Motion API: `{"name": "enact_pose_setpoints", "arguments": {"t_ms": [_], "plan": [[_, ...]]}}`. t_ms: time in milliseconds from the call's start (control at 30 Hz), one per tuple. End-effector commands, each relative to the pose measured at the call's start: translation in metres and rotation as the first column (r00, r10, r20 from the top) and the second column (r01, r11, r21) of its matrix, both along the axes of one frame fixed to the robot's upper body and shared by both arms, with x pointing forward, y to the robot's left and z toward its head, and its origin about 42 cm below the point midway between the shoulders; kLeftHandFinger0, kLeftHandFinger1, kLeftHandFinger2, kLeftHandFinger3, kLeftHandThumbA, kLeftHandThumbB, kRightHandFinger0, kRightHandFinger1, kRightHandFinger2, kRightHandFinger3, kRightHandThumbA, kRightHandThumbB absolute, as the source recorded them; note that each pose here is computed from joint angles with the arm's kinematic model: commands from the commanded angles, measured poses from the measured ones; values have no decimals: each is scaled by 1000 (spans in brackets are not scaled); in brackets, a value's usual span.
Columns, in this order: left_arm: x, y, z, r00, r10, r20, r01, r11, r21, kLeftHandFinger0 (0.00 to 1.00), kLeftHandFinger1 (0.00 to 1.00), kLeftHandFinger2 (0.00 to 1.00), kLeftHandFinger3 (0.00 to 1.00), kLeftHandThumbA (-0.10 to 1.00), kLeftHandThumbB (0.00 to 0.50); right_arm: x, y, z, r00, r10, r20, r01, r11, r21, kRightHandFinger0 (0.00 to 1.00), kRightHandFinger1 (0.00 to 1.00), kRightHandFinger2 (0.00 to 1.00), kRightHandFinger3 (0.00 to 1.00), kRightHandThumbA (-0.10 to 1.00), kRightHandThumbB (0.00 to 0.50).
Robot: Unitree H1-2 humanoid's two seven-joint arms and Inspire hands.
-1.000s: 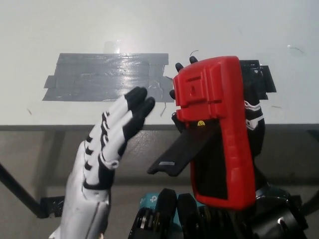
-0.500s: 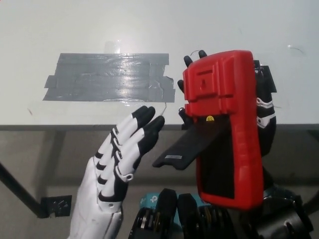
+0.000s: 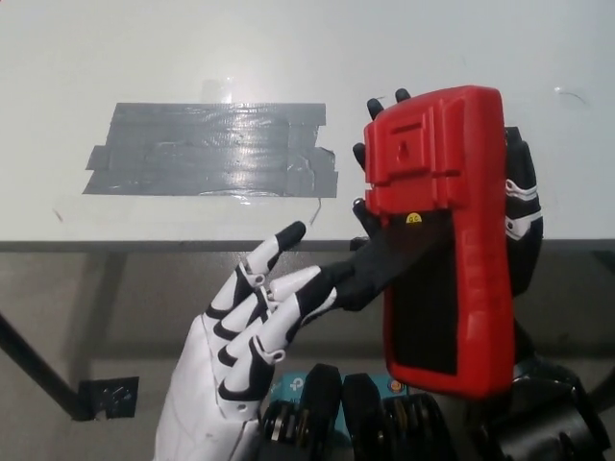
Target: The robot first picks the multimeter with right hand and then unfolds the black stand on the back of it using left hand
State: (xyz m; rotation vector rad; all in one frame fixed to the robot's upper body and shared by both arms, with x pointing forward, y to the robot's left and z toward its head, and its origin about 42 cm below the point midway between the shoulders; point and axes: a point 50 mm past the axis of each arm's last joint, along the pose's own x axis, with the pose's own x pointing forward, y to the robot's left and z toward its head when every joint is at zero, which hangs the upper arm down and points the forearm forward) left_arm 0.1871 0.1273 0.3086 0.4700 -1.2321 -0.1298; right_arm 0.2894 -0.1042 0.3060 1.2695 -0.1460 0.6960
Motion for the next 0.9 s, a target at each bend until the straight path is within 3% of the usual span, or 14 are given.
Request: {"name": "enact_pose_setpoints", "arguments": {"t_ms": [0,67,167,333,400,567,600,733,767,800,867], "plan": [[-9,-1,-3,999,32,40,-33,999,2,1000,741,767,1000,1000,495,-15,18,36,1000,14,4,-14,979,203,25,520,870,1000,-100,136],[-12,-2,-5,997,56,51,-57,998,25,1000,729,801,1000,1000,480,-17,20,38,1000,11,-26,-5,978,209,1,493,848,1000,-100,111],[-13,-3,-6,995,68,70,-71,997,39,1000,737,814,1000,1000,469,-16,23,40,999,6,-39,2,978,207,15,552,935,1000,-100,94],[-18,-6,-8,997,56,48,-57,998,23,1000,758,821,1000,1000,486,-18,31,42,996,-2,-88,20,977,212,13,555,915,1000,-100,94],[-19,-6,-7,995,70,64,-72,997,40,1000,765,808,1000,1000,461,-18,33,41,994,4,-106,19,976,217,27,559,899,1000,-100,100],[-25,-5,-11,995,85,59,-87,996,37,1000,769,820,1000,1000,466,-23,36,38,990,18,-141,14,974,226,69,566,888,1000,-100,99],[-30,-11,-16,993,105,47,-106,994,22,1000,833,877,1000,1000,493,-30,38,36,979,17,-203,33,970,241,42,536,860,1000,-100,108],[-31,-13,-18,993,109,49,-109,994,13,1000,846,888,1000,1000,499,-32,39,37,975,15,-222,41,969,245,39,518,844,1000,-100,108],[-28,-33,-22,984,162,72,-157,985,-65,1000,845,873,1000,1000,448,-28,40,50,964,4,-265,71,959,274,8,476,817,1000,-100,108],[-23,-48,-27,975,202,90,-193,976,-105,1000,984,1000,1000,1000,418,-24,41,63,957,10,-289,86,945,317,0,434,789,1000,-100,96],[-22,-49,-28,974,207,94,-197,974,-108,1000,1000,1000,1000,1000,419,-24,41,64,956,10,-294,88,943,321,0,426,788,1000,-100,98]]}}
